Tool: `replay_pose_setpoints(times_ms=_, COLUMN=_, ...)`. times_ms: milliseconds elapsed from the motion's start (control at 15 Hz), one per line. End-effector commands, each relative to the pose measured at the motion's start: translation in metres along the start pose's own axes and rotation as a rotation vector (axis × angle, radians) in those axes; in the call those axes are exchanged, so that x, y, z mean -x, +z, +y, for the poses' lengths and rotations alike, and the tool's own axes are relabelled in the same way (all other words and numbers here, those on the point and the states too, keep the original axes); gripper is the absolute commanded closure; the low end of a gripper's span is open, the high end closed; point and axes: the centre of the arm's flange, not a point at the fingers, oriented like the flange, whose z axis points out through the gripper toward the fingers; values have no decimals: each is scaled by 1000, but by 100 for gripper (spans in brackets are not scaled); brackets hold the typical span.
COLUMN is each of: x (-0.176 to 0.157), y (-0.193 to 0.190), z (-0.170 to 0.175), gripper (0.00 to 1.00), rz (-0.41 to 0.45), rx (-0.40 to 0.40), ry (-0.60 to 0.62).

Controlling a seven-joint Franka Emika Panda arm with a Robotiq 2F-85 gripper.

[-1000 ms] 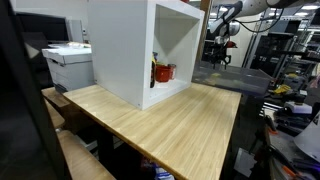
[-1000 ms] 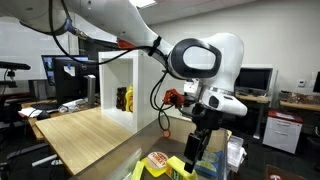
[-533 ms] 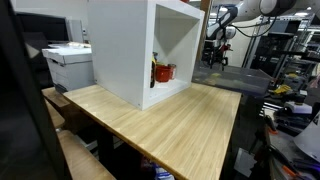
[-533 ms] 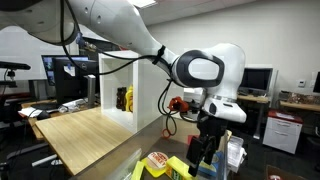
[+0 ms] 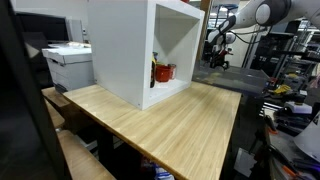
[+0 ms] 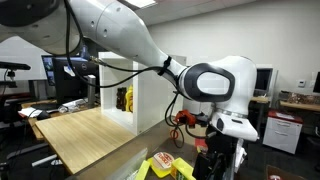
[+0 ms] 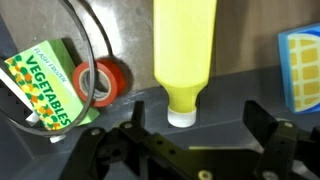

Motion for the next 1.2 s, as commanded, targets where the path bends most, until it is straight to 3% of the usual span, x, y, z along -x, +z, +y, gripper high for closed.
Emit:
replay_pose_setpoints(times_ms=0, x=-13, y=3, z=2, gripper=0, rz=19, rx=11, ry=33)
replay_pose_setpoints(times_ms=67, x=-12, y=4, z=5, gripper=25, rz=33, rx=15, ry=25)
replay_pose_setpoints(times_ms=200, x=-12, y=5, z=7, gripper=30, rz=44, rx=20, ry=18)
replay_pose_setpoints(times_ms=800, x=5, y=-4, z=12, gripper=88, rz=59, rx=8, ry=-9)
replay_pose_setpoints(times_ms=867, x=6, y=-7, z=13, gripper=93, rz=60, rx=4, ry=-10)
replay_pose_setpoints(times_ms=1133, x=14, y=-33, z=22, gripper=90, rz=100, rx=-49, ry=-28)
